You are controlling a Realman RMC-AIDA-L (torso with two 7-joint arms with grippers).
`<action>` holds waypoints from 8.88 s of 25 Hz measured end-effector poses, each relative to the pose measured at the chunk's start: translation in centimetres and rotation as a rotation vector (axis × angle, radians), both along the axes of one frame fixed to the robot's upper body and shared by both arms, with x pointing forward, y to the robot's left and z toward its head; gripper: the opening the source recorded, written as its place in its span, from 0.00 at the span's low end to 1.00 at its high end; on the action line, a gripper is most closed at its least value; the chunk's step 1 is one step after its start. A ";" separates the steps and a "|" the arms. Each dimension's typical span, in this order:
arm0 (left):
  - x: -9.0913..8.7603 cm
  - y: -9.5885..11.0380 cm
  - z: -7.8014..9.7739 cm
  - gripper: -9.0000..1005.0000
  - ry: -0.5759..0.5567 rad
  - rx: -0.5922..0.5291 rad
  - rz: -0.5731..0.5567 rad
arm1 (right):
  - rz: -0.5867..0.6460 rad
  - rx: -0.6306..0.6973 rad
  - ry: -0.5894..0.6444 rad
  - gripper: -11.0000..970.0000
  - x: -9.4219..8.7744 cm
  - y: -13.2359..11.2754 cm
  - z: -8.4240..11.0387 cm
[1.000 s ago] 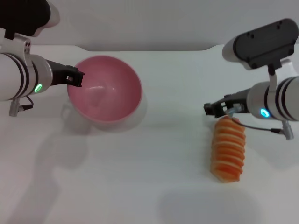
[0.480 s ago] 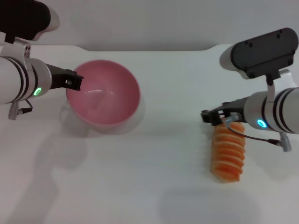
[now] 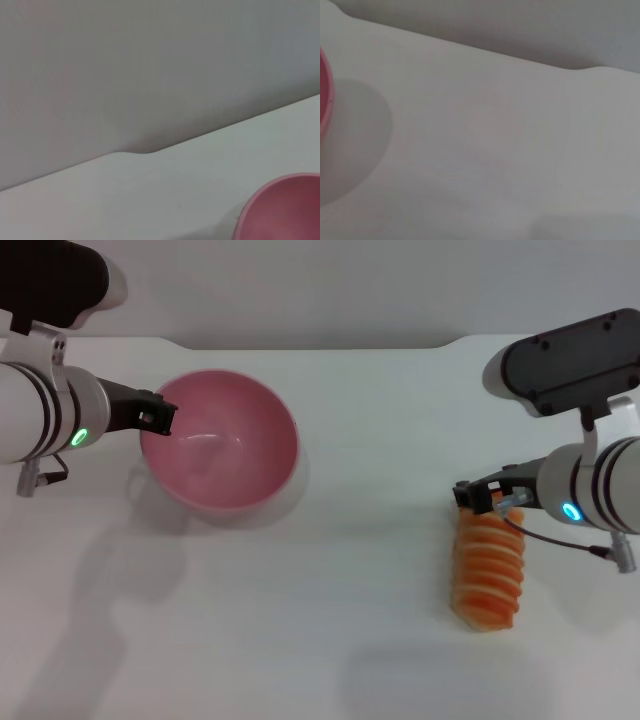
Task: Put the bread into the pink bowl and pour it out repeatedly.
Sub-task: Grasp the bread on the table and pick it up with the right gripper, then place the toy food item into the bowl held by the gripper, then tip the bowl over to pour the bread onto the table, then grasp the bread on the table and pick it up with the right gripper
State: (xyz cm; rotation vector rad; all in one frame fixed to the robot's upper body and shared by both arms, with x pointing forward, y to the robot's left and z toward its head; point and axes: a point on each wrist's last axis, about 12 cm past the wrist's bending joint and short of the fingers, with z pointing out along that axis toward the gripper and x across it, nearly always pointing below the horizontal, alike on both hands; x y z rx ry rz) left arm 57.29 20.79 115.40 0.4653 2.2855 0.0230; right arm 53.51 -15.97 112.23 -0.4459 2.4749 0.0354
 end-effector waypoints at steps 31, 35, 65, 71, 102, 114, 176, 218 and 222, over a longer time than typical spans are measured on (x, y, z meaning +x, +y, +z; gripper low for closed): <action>0.3 0.1 0.0 0.05 -0.005 0.016 -0.010 | -0.092 0.021 0.041 0.51 -0.3 -0.9 -2.2; 0.3 0.1 -0.1 0.05 -0.005 0.018 -0.010 | -0.092 0.022 0.047 0.51 -0.3 -0.9 -2.6; 0.4 -0.9 0.0 0.05 -0.014 0.014 -0.043 | 0.127 -0.084 -0.001 0.29 -0.3 1.6 -1.7; 0.1 -2.2 -0.5 0.05 -0.012 0.008 -0.084 | 0.229 -0.056 -0.187 0.21 0.3 3.9 3.4; -0.1 -5.5 0.1 0.04 -0.039 -0.034 -0.187 | 0.422 0.043 -0.435 0.22 1.0 8.9 5.5; 0.1 -5.3 0.4 0.04 -0.058 -0.027 -0.186 | 0.376 0.026 -0.473 0.46 1.0 7.4 5.5; -0.4 -3.6 -1.9 0.04 -0.193 0.005 -0.203 | 0.139 0.054 -0.377 0.77 1.0 3.2 6.9; 1.0 -2.5 0.6 0.04 -0.011 0.087 -0.101 | 0.249 0.082 0.092 0.77 -5.9 6.6 1.2; 1.1 -2.5 0.6 0.04 -0.011 0.087 -0.099 | 0.236 0.083 0.097 0.77 -6.4 6.6 1.3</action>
